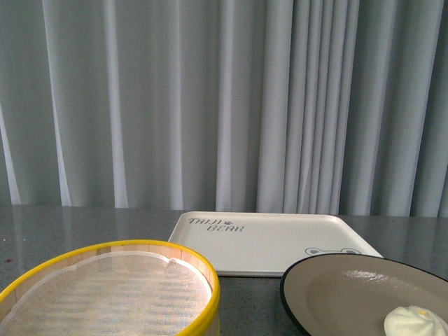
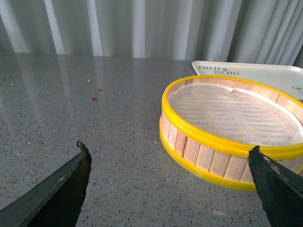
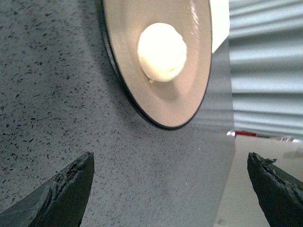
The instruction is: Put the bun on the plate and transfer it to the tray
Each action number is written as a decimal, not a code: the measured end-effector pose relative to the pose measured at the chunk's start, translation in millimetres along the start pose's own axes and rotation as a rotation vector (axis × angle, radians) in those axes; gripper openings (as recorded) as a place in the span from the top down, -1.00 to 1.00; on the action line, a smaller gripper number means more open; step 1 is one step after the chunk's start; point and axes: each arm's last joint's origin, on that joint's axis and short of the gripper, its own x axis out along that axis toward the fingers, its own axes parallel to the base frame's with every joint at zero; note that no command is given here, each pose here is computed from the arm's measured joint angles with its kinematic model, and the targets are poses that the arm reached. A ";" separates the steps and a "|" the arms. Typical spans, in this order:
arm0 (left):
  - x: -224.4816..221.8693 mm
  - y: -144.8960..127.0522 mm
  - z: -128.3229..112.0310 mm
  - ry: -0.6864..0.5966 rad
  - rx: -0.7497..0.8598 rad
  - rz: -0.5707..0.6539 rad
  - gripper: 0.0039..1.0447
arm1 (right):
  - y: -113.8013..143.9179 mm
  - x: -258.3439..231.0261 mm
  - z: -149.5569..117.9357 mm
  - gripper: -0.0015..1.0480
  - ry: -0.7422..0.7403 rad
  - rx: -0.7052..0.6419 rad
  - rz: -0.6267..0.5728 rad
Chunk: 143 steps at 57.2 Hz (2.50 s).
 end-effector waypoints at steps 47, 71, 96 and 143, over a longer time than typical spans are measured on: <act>0.0 0.0 0.1 0.000 0.000 0.000 -0.88 | 24.6 77.4 32.5 -0.83 -0.204 -0.426 -0.010; 0.0 0.0 0.0 0.000 0.000 0.000 -0.88 | 16.7 91.3 38.4 -0.83 -0.224 -0.410 -0.046; 0.0 0.0 0.0 0.000 0.000 0.000 -0.88 | 23.0 98.3 31.7 0.16 -0.182 -0.377 -0.104; 0.0 0.0 0.0 0.000 0.000 0.000 -0.88 | -17.3 59.7 28.3 0.93 -0.235 -0.259 -0.172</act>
